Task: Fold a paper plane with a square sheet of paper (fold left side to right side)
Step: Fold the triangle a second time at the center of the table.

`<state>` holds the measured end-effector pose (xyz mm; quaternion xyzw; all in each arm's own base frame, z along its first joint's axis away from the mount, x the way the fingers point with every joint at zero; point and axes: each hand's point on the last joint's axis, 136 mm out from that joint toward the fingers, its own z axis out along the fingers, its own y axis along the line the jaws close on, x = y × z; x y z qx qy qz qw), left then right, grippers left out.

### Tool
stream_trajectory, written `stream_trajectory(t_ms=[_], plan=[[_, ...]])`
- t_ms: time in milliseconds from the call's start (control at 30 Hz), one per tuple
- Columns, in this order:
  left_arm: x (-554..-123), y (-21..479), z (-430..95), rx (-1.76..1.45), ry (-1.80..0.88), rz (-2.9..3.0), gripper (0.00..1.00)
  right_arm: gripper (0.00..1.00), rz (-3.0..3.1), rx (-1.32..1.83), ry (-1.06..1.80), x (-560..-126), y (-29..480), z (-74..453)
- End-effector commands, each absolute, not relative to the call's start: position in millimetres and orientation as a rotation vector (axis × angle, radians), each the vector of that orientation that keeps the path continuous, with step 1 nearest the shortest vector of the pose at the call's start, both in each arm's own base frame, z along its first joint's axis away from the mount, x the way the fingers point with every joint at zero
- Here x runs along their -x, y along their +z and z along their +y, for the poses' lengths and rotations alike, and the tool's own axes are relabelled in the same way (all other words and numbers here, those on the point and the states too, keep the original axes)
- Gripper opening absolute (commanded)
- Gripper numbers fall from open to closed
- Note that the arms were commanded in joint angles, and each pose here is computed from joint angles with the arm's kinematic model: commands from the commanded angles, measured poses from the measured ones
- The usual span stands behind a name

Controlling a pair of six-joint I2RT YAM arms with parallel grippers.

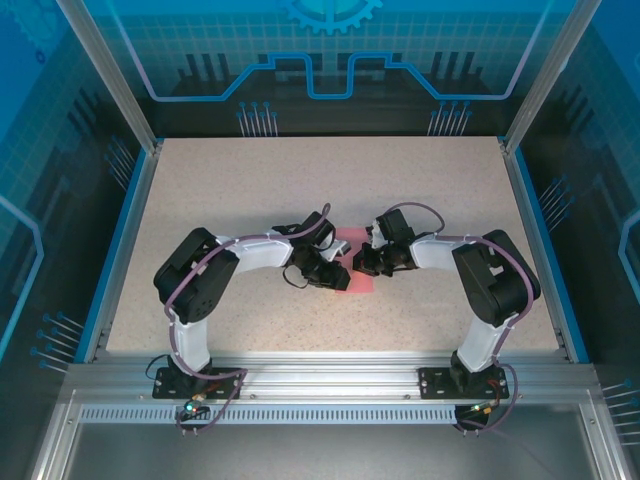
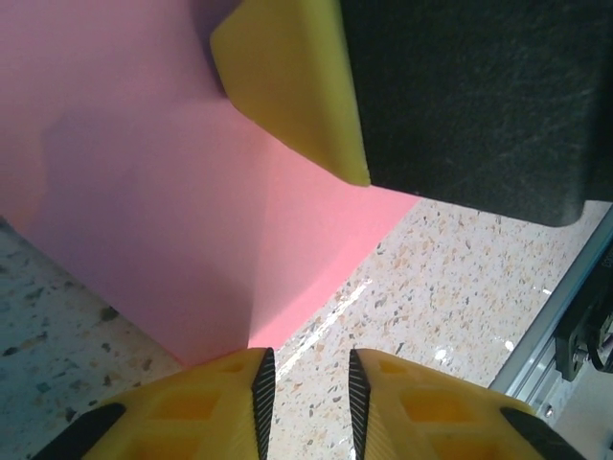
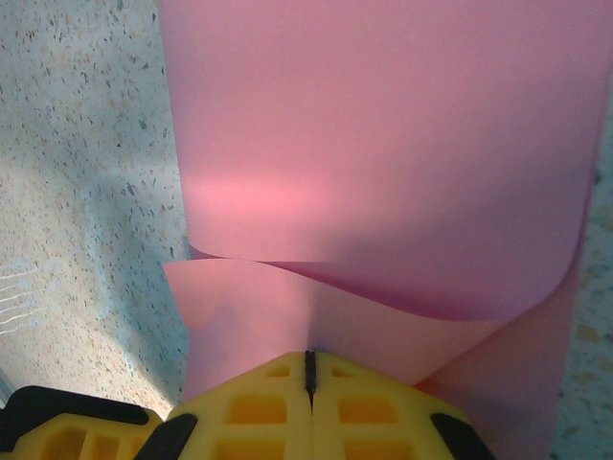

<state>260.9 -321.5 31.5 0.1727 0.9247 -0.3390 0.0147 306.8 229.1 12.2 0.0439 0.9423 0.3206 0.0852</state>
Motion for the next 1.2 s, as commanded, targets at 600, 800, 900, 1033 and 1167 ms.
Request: stream_trajectory(t_ms=[600,800,900,1033,1167], plan=[[-251.4,-6.3,-301.8,-0.479,-0.940,2.981,0.11,0.00,2.758,-0.110,1.001,-307.0,29.0,221.6],[-249.8,-7.8,-302.5,-0.483,-0.956,2.975,0.00,0.00,2.641,-0.052,1.022,-308.9,60.2,214.9],[-249.1,-8.0,-302.7,-0.489,-0.958,2.974,0.00,0.00,2.629,-0.032,1.030,-298.7,63.2,213.7],[-248.6,-8.3,-302.4,-0.494,-0.960,2.974,0.00,0.00,2.646,0.004,1.044,-288.4,60.7,223.7],[-248.2,-8.4,-303.0,-0.500,-0.962,2.973,0.00,0.00,2.648,0.027,1.074,-288.5,58.1,238.8]])
